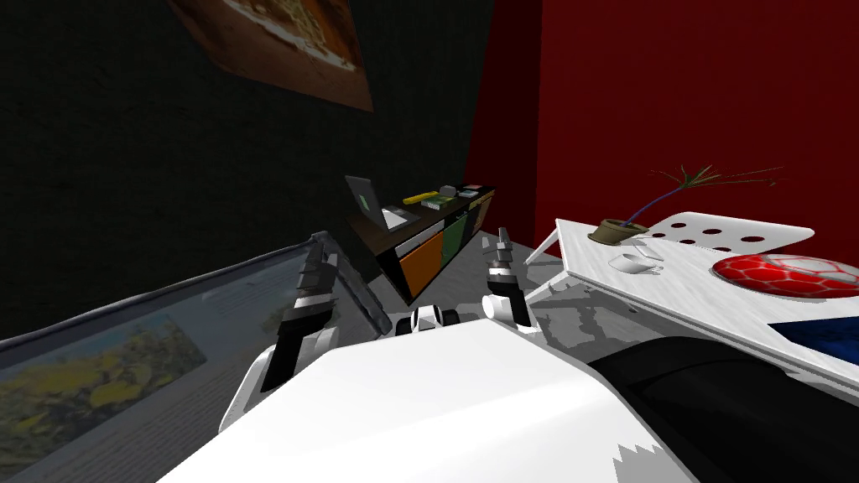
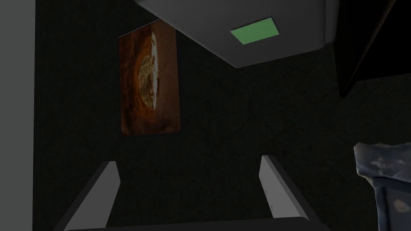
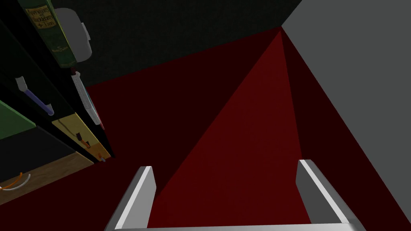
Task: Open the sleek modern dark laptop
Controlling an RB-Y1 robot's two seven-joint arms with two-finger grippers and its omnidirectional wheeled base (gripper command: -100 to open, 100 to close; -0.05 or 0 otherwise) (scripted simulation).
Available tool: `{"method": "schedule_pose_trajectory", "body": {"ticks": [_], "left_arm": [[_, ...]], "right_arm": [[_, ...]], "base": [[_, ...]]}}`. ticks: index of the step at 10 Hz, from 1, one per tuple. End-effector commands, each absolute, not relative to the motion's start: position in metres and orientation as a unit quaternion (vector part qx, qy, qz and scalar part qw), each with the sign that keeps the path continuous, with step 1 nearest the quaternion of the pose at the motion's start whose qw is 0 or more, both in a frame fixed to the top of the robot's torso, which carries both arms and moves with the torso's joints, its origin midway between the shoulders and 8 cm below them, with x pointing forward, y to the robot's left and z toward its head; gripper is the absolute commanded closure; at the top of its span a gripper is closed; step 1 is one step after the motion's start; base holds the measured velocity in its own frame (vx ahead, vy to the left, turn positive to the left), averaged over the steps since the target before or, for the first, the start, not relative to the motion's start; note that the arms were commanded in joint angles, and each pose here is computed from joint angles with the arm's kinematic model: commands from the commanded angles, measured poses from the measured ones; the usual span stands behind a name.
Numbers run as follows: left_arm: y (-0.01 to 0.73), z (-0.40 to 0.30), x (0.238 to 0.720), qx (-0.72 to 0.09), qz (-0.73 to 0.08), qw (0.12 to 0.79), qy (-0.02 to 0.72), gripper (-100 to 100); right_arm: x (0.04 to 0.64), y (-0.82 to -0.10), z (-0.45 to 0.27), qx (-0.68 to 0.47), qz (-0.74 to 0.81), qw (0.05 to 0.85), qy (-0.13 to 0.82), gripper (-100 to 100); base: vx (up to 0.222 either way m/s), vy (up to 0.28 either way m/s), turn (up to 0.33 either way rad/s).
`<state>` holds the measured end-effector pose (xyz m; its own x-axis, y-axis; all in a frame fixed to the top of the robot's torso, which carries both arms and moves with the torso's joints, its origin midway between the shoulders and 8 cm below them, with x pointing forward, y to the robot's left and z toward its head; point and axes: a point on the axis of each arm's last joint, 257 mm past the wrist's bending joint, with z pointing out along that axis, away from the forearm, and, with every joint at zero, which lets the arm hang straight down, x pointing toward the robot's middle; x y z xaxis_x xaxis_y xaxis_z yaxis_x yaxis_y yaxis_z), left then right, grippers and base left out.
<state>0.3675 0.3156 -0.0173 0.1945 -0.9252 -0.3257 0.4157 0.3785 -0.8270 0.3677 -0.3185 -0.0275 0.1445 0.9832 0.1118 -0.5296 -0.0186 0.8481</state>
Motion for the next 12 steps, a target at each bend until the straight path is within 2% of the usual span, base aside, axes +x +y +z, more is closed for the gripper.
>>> {"method": "schedule_pose_trajectory", "body": {"ticks": [1, 8, 12], "left_arm": [[0.324, -0.02, 0.372, -0.304, -0.452, 0.714, 0.441, -100], [0.364, -0.023, 0.378, -0.325, -0.379, 0.721, 0.48, -100], [0.379, -0.019, 0.38, -0.331, -0.35, 0.725, 0.493, -100]], "right_arm": [[0.368, -0.318, -0.027, 0.402, 0.59, 0.641, 0.282, 0], [0.368, -0.319, -0.027, 0.402, 0.59, 0.641, 0.282, 0], [0.368, -0.319, -0.027, 0.402, 0.59, 0.641, 0.282, 0]], "base": [[-0.038, -0.127, -0.048], [-0.027, -0.187, -0.119], [0.022, -0.151, -0.06]]}}
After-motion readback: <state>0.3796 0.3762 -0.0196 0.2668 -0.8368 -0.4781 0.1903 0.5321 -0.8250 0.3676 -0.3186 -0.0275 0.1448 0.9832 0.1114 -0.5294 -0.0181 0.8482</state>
